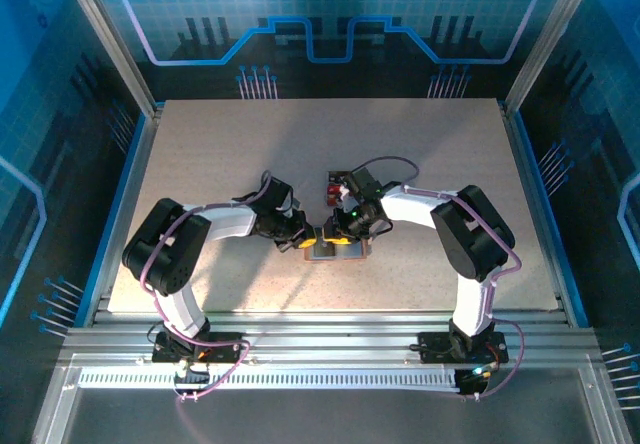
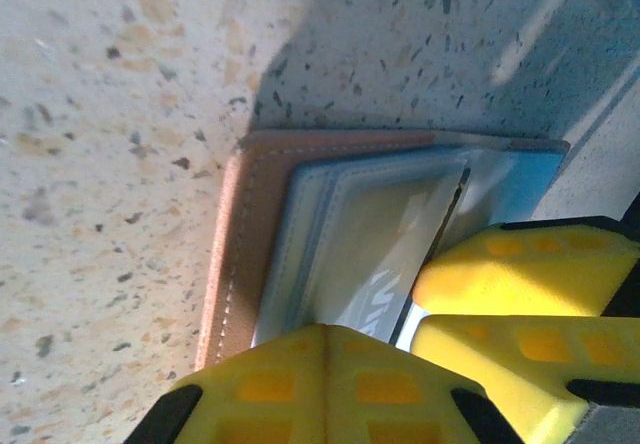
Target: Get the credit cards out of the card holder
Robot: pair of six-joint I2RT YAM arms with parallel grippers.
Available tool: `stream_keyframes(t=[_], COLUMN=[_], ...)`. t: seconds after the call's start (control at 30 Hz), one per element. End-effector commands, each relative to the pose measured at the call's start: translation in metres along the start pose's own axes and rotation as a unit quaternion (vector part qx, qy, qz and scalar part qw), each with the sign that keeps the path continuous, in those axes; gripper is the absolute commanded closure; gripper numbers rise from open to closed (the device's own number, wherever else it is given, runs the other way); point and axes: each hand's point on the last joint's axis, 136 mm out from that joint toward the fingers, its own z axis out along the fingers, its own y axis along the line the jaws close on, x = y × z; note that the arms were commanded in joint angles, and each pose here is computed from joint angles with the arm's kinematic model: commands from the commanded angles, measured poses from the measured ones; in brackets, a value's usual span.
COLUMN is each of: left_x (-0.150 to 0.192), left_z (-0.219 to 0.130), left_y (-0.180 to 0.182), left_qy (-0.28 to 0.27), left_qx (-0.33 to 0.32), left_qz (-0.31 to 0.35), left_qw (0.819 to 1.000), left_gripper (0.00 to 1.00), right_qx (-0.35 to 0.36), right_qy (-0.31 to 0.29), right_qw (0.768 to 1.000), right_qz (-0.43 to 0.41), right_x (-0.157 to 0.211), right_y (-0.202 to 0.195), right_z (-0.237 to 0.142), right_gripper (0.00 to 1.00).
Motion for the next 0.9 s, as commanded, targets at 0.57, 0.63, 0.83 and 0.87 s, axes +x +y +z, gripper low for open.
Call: stream_keyframes(t=[0.57,0.63,0.83,0.87], left_x=[-0.001,-0.002,0.000,0.001], left_z=[-0.001,-0.004,-0.012,-0.012], left_y=[0.012,0.006,-0.007,-0.007], left_qy=[0.009,0.007,0.010,0.011], left_qx=[-0.016,-0.010,0.002,0.003], left_qz=[-0.006,-0.003,0.006,0.007], left_qw=[1.000,1.000,1.000,1.000], left_gripper=[0.94,0.94,0.93,0.93], right_qx=[0.018,0.017,0.013,0.012], right_qy=[-0.012,-0.014,-0.024,-0.025], right_qw=[1.000,1.000,0.999,0.999], right_qz=[-0.015,-0.016,-0.019,-0.019], right_x=[0.003,0.003,0.001,0.000], right_y=[0.008,0.009,0.012,0.012], right_z=[-0.020,-0.022,-0.030,-0.030], right_gripper=[0.69,0.69,0.69,0.69])
